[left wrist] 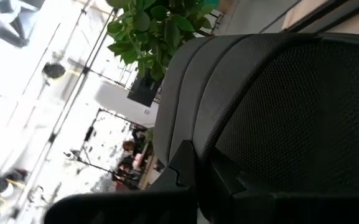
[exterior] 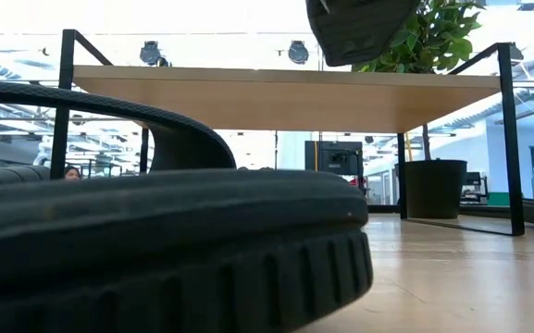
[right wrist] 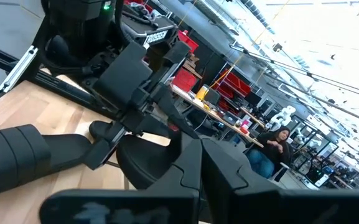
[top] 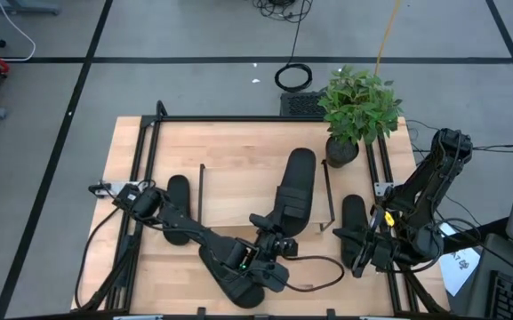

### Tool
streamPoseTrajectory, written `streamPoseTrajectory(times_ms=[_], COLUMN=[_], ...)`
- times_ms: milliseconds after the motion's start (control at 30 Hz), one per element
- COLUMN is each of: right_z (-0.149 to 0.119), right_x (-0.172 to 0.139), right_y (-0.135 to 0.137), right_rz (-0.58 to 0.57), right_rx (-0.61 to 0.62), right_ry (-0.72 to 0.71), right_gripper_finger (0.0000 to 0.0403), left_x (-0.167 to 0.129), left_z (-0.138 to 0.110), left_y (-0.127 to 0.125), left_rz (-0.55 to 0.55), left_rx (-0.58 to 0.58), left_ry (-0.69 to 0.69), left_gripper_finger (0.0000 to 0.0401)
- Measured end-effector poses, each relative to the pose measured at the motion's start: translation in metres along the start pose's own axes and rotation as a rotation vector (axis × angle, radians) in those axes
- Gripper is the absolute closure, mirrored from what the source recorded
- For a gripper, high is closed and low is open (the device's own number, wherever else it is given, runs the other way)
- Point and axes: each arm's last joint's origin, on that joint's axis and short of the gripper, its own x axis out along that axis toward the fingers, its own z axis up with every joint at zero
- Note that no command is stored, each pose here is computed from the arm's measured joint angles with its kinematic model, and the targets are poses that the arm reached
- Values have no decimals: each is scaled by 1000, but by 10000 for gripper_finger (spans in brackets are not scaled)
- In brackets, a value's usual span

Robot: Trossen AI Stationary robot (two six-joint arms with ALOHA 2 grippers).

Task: Pick and place slides into the shelf
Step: Put the bottom left black slide on the shelf

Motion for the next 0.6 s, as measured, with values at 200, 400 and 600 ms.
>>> streamPoseTrajectory(times_ms=[200, 400, 600], right_z=[0, 0, 0], right_x=[0, 0, 0], right_y=[0, 0, 1], right_rz=[0, 0, 10], right_rx=[0, -1, -3], right_ry=[0, 0, -9], right_gripper_finger=[403, 403, 403], left_x=[-7, 4, 31], left_z=[3, -6, -16], left_y=[50, 130, 173], left_rz=[-93, -476, -954], left_rx=[-11, -199, -288], left_ry=[-74, -256, -482], left_gripper_finger=[401, 401, 401])
